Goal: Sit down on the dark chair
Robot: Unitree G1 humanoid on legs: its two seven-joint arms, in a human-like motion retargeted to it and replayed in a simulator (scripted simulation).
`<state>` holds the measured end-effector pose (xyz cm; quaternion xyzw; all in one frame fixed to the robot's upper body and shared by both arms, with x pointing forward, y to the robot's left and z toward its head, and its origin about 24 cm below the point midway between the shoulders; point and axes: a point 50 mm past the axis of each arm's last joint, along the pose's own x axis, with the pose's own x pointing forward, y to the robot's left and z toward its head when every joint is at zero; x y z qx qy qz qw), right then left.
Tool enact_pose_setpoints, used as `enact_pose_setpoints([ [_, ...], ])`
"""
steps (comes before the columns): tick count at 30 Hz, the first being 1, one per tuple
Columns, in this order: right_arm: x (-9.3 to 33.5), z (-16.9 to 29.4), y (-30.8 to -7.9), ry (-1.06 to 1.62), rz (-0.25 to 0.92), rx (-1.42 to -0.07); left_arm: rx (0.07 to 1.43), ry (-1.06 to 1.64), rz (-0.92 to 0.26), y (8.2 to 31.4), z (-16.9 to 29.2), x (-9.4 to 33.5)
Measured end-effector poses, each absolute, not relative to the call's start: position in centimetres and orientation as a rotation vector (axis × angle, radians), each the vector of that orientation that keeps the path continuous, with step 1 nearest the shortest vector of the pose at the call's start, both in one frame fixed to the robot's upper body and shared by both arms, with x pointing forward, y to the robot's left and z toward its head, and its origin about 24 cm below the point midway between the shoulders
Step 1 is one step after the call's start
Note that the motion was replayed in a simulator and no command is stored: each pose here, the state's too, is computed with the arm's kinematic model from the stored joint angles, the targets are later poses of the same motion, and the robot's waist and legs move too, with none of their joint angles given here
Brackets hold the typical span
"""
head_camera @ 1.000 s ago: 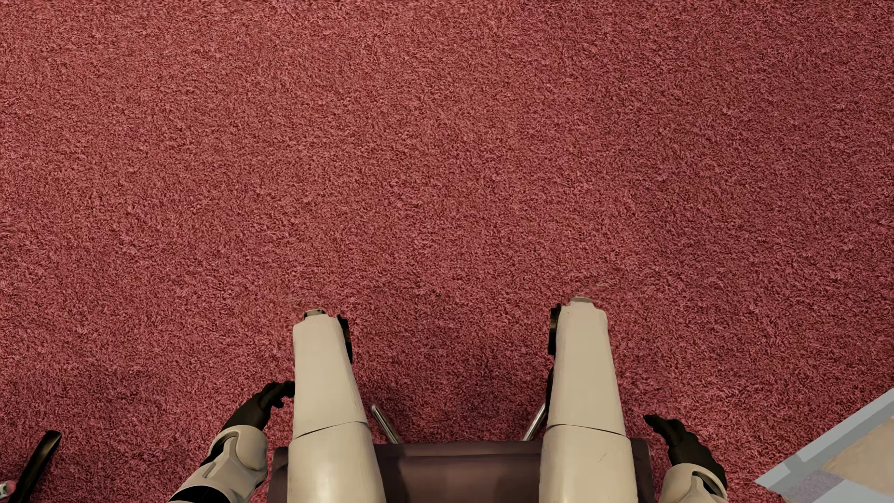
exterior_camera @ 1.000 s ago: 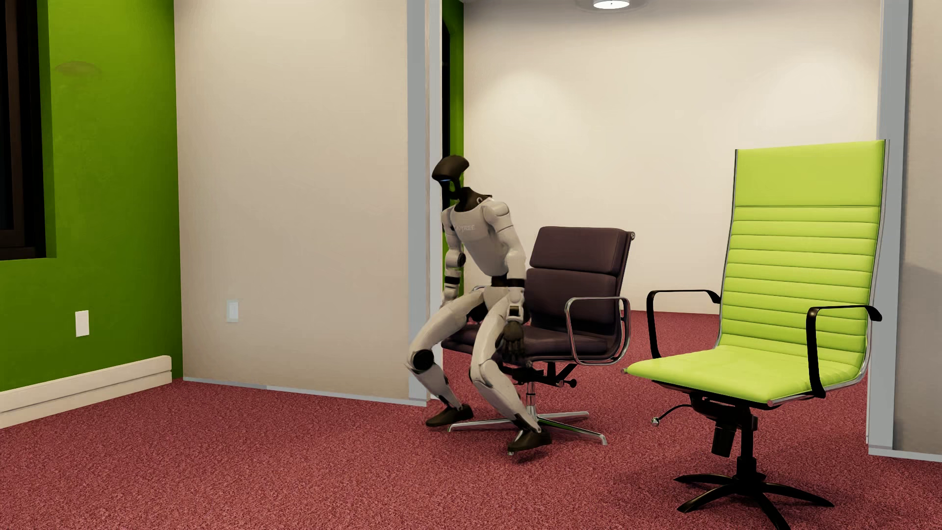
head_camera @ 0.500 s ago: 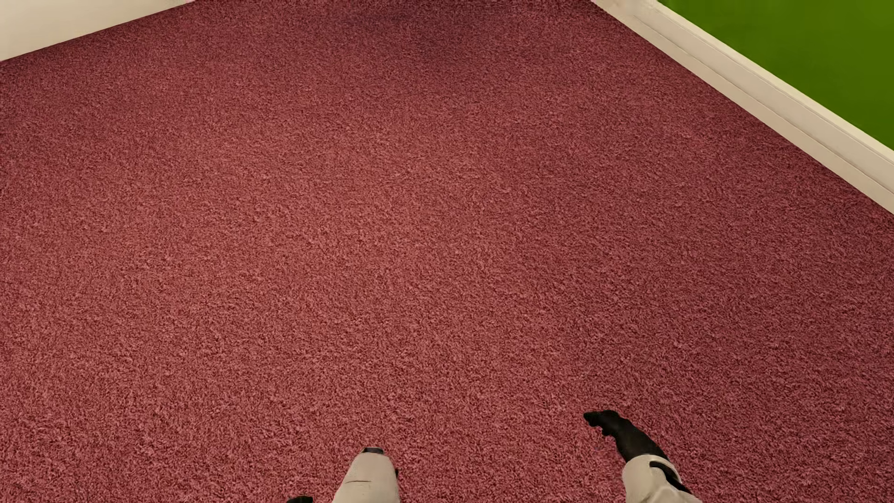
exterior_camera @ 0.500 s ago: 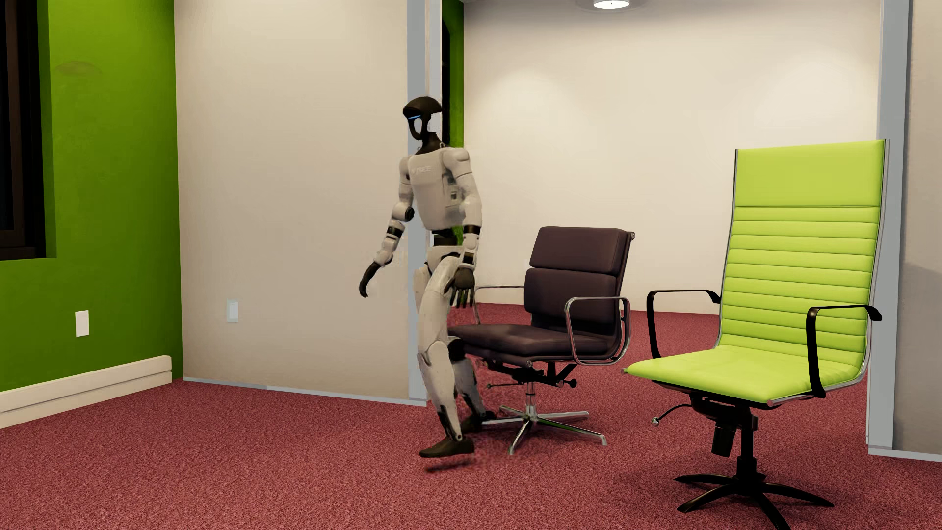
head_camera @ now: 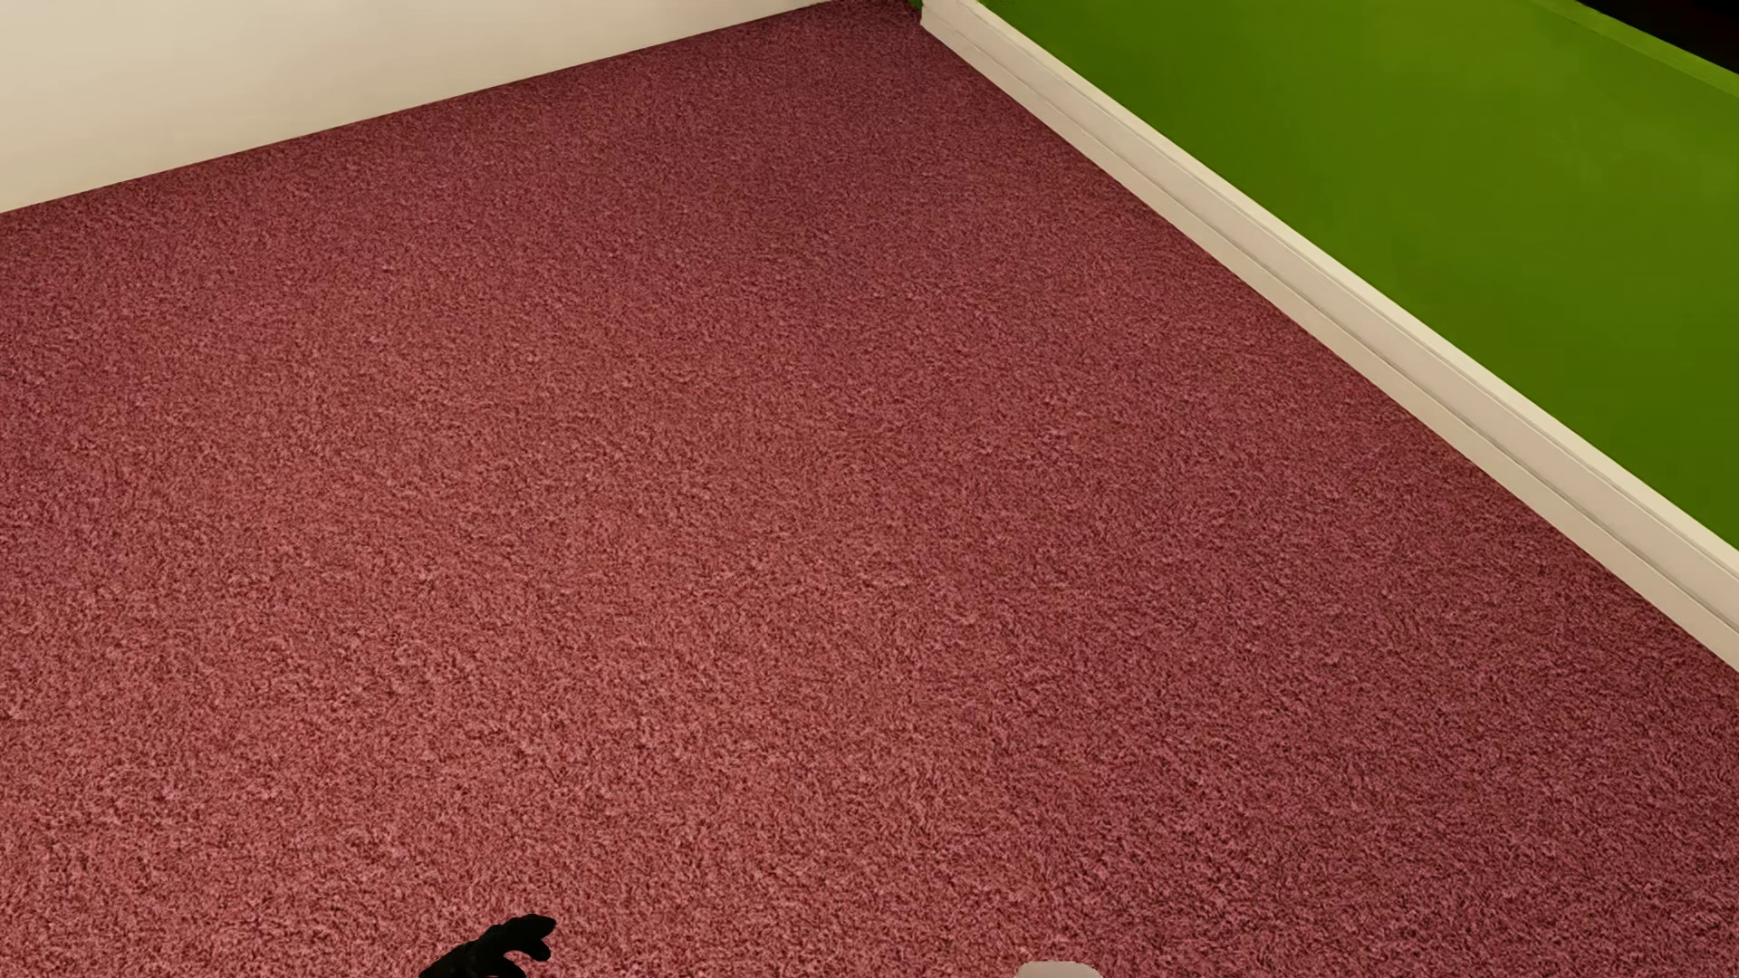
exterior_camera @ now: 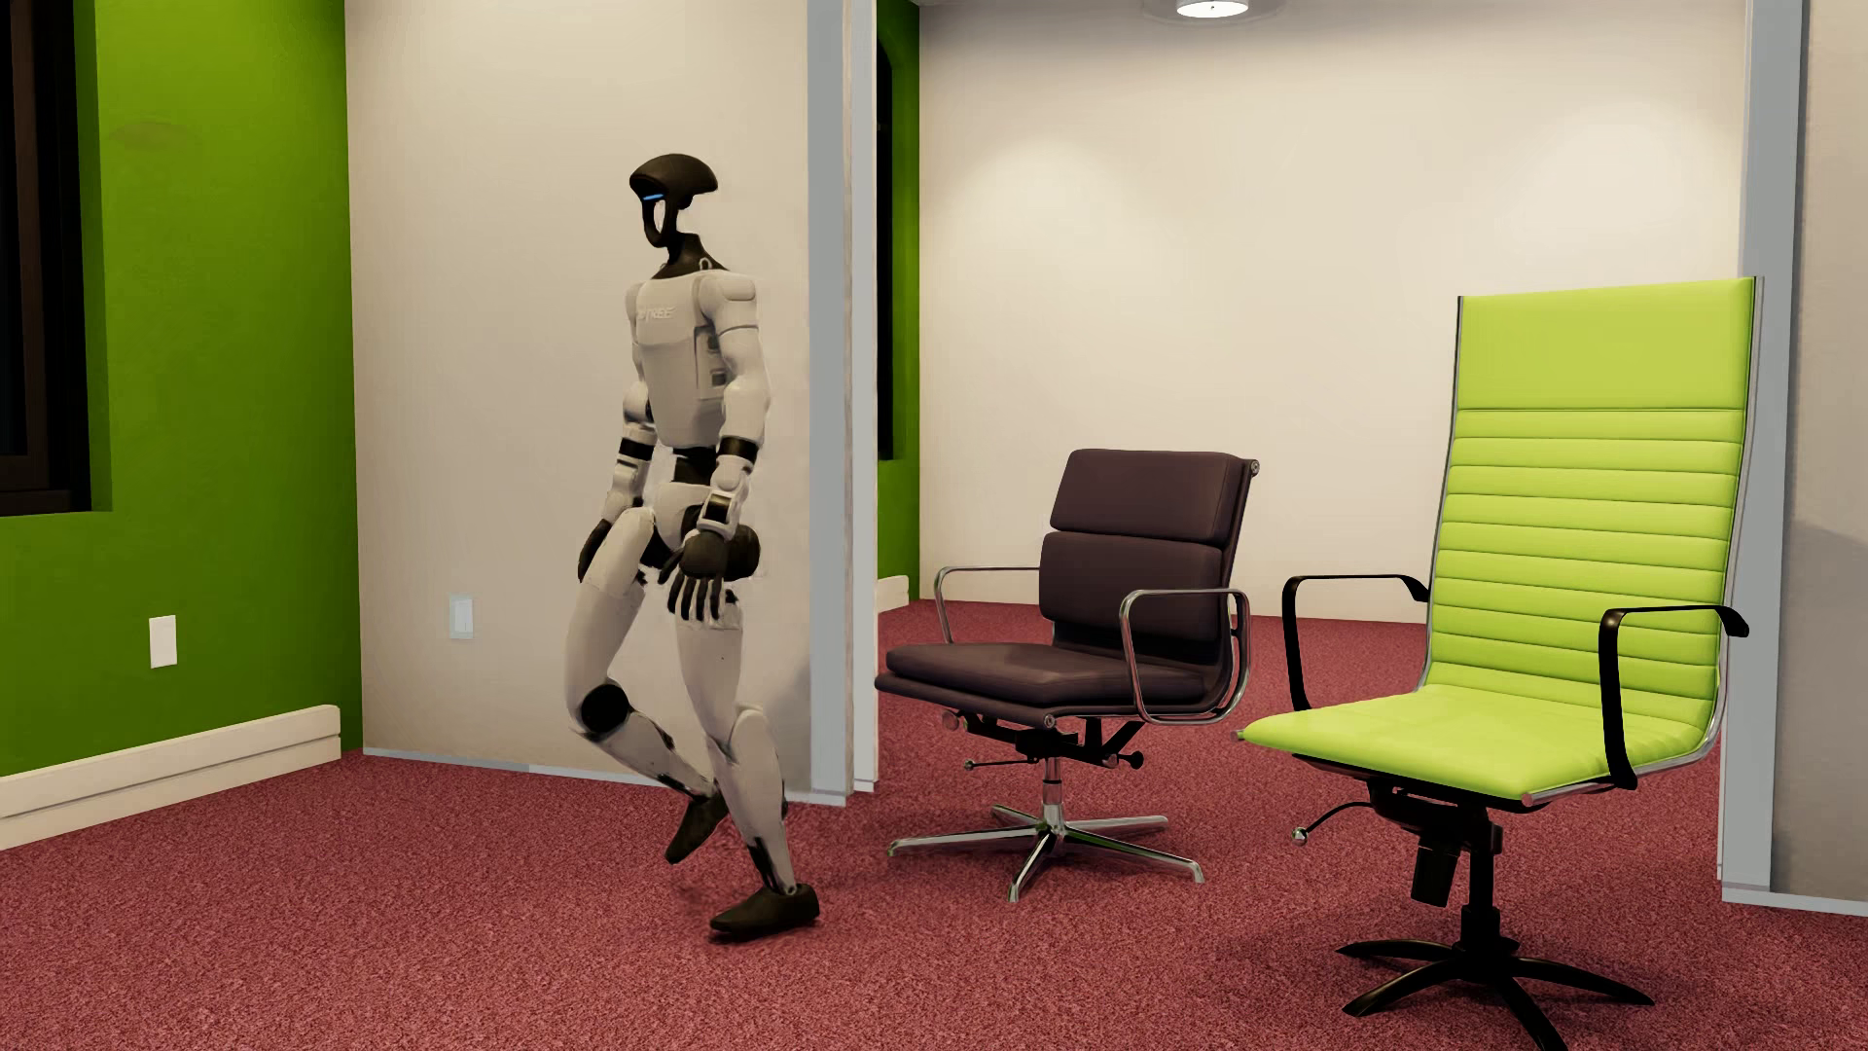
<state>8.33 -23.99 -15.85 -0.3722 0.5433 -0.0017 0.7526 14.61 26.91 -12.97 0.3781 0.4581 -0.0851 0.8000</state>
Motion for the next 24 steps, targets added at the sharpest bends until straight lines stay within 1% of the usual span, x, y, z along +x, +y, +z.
enact_pose_setpoints([
  [1, 5.9, -16.2, -24.4, 1.255, -0.011, -0.798, 0.823, 0.938, -0.18, 26.8, -12.5, 15.8],
  [2, 5.1, -16.3, -24.5, 1.313, 0.004, -0.734, 0.83, 0.88, -0.204, 26.9, -11.4, 17.7],
  [3, 3.4, -16.3, -24.8, 1.306, -0.042, -0.738, 0.852, 0.832, -0.192, 26.8, -10.8, 18.8],
  [4, 2.4, -16.3, -25.3, 1.352, -0.05, -0.701, 0.856, 0.774, -0.204, 26.2, -10.2, 20.1],
  [5, 1.0, -16.3, -25.5, 1.382, -0.09, -0.696, 0.878, 0.738, -0.219, 25.9, -9.8, 20.7],
  [6, -0.3, -16.1, -26.0, 1.407, -0.126, -0.679, 0.869, 0.717, -0.242, 25.2, -9.8, 20.8],
  [7, -0.9, -16.0, -26.3, 1.415, -0.146, -0.679, 0.863, 0.702, -0.263, 25.0, -9.8, 20.7],
  [8, -1.3, -16.0, -26.4, 1.443, -0.113, -0.679, 0.885, 0.732, -0.265, 25.5, -10.0, 20.3],
  [9, -2.5, -15.9, -26.7, 1.493, -0.13, -0.705, 0.809, 0.784, -0.208, 25.5, -11.1, 18.0],
  [10, -2.5, -16.2, -25.9, 1.517, -0.057, -0.721, 0.817, 0.877, -0.234, 26.0, -12.1, 15.9],
  [11, -1.1, -16.5, -25.3, 1.477, -0.049, -0.751, 0.815, 0.937, -0.215, 26.3, -13.0, 13.8],
  [12, 0.4, -16.4, -25.6, 1.453, -0.043, -0.786, 0.832, 1.008, -0.228, 26.4, -13.6, 12.0],
  [13, 3.2, -16.2, -25.4, 1.332, -0.041, -0.805, 0.842, 1.037, -0.266, 26.0, -14.1, 11.4],
  [15, 9.0, -15.6, -24.1, 1.142, 0.056, -0.871, 0.839, 1.074, -0.294, 25.8, -14.5, 9.6],
  [16, 12.0, -14.9, -23.6, 1.058, 0.075, -0.898, 0.814, 1.109, -0.303, 25.6, -14.9, 8.9],
  [17, 15.5, -13.6, -23.4, 0.922, 0.081, -0.94, 0.759, 1.115, -0.28, 24.9, -15.2, 8.4],
  [18, 18.4, -12.2, -22.8, 0.808, 0.106, -0.956, 0.738, 1.129, -0.309, 24.3, -15.5, 7.5],
  [19, 21.0, -10.9, -22.1, 0.713, 0.118, -0.976, 0.71, 1.15, -0.309, 24.1, -15.7, 6.7],
  [20, 22.6, -9.9, -21.3, 0.631, 0.123, -0.988, 0.662, 1.172, -0.309, 23.4, -16.1, 5.6],
  [21, 24.5, -8.6, -20.5, 0.55, 0.113, -0.996, 0.653, 1.172, -0.275, 23.2, -16.2, 5.2],
  [22, 25.4, -7.9, -20.0, 0.506, 0.102, -1.011, 0.658, 1.198, -0.244, 23.5, -16.2, 4.5],
  [23, 25.3, -8.0, -19.3, 0.497, 0.124, -1.003, 0.619, 1.234, -0.197, 23.5, -16.4, 3.3],
  [24, 25.3, -8.1, -18.8, 0.502, 0.108, -0.997, 0.644, 1.245, -0.198, 24.2, -16.3, 3.4],
])
